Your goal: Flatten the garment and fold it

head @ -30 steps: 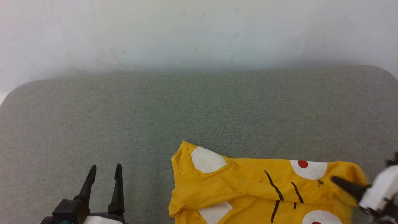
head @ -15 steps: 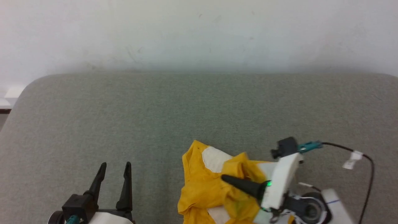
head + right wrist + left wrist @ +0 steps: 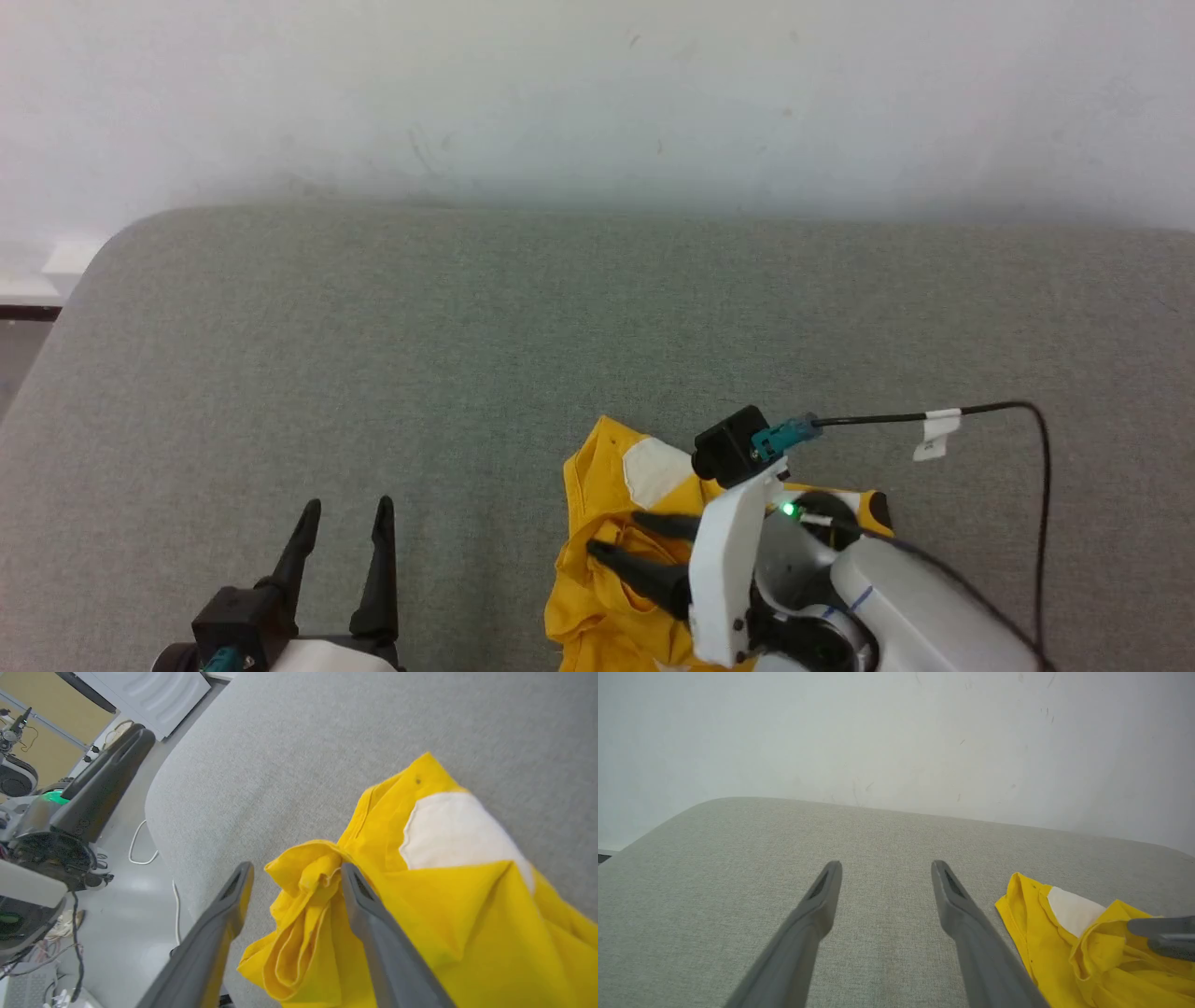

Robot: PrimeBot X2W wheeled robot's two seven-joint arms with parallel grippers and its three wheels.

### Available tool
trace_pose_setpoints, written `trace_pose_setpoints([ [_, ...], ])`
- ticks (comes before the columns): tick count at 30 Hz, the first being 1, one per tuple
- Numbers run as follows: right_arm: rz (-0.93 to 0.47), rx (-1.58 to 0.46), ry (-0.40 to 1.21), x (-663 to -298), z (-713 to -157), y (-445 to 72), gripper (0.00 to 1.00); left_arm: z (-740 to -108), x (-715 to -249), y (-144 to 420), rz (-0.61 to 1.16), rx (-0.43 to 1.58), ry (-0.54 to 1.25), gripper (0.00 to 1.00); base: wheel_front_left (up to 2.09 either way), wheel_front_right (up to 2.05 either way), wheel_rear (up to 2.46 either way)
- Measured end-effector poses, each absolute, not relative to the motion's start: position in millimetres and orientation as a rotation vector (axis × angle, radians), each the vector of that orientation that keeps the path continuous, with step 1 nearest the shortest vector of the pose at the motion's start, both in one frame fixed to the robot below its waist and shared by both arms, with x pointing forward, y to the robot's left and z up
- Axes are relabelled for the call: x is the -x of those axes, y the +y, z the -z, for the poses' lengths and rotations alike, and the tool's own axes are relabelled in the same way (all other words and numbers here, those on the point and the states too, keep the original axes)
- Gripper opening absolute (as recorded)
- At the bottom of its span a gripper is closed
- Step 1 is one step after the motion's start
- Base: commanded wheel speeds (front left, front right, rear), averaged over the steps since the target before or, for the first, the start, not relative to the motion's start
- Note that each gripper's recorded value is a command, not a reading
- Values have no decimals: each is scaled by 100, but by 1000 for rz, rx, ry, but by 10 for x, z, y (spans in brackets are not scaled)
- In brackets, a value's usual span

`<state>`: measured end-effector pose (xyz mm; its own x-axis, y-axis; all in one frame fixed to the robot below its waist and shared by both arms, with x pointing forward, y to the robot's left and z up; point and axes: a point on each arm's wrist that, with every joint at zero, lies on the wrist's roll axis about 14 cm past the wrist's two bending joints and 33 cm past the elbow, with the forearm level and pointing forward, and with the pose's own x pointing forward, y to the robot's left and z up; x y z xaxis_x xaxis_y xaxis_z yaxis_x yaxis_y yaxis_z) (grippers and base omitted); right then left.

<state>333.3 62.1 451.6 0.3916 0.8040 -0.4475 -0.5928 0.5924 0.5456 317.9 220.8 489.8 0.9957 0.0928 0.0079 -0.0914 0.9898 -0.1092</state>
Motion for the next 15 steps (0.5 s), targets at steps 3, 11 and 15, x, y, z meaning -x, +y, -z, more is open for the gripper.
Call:
trace_pose_setpoints([
  [3,-927,-143,589,-3451,-4686,502,100,-4895,-3190,2186,-85,113,-13,100,0,0,0],
  [11,-685,7,131,-3968,-5373,-333,100,-4960,-3247,2120,-61,115,-34,100,0,0,0],
  [15,-502,-3,24,-3971,-5490,-910,100,-4977,-3285,2086,-54,117,-40,100,0,0,0],
])
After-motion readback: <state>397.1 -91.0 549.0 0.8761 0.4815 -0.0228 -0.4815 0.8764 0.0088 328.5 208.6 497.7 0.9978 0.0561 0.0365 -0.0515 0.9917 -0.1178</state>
